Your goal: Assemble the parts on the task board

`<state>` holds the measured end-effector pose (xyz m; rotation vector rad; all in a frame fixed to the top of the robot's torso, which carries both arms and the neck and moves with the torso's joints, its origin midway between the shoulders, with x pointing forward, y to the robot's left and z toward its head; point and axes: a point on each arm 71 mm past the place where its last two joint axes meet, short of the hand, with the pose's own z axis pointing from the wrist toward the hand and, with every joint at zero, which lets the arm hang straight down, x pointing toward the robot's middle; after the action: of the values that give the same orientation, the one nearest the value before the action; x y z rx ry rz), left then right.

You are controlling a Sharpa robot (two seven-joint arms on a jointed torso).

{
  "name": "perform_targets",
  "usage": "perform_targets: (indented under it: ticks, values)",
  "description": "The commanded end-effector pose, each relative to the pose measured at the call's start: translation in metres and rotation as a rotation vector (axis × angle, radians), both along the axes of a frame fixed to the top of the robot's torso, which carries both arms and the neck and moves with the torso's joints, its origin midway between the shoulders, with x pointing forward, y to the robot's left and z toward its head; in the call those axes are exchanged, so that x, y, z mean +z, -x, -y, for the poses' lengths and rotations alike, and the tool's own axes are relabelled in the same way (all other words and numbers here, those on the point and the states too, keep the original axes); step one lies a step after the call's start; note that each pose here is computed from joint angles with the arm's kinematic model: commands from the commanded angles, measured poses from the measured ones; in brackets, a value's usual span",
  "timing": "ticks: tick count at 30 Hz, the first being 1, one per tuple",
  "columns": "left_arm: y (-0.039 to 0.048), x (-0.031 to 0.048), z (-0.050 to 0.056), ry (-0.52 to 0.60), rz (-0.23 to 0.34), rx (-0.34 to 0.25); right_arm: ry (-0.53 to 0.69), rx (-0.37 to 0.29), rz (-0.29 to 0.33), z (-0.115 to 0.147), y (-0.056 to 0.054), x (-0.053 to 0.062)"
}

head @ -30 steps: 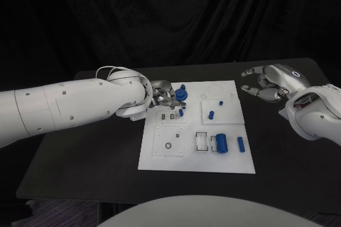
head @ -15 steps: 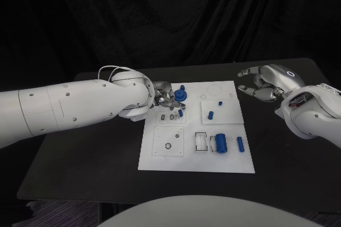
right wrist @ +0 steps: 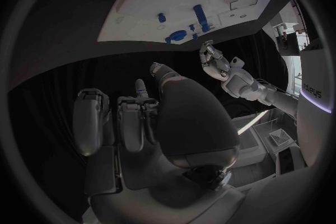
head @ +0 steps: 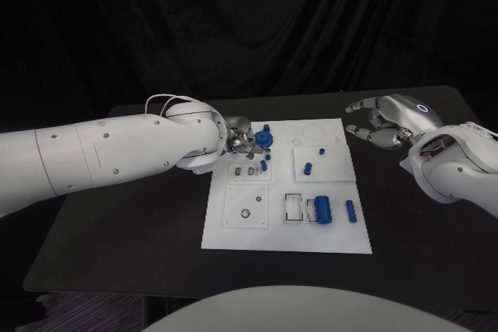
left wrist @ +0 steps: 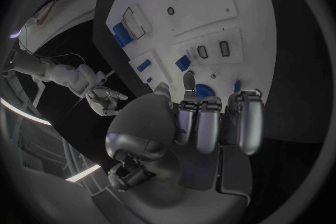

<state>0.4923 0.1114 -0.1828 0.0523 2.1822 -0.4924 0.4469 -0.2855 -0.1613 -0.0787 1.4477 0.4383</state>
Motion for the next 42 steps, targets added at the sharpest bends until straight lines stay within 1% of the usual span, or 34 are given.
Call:
perform_targets:
  ticks: [1,6,13,22,42]
  values:
    - [-0.0008,-0.0006,0.004,0.018,0.008,-0.014,0.000,-0.008,-0.003,0.000,0.000,-0.001]
    - [-0.0019,-0.0042,0.008,0.018,0.004,-0.018,-0.002,-0.005,-0.002,-0.001,0.001,0.000]
    - [-0.0017,-0.0134,0.013,0.022,-0.008,-0.021,-0.003,0.000,0.000,-0.003,0.001,0.000]
    - [-0.0019,-0.0210,0.015,0.020,-0.020,-0.020,-0.004,0.002,0.001,-0.004,0.000,0.000]
    - [-0.0040,-0.0309,0.017,0.011,-0.040,-0.019,-0.002,0.009,-0.001,-0.006,0.000,0.000]
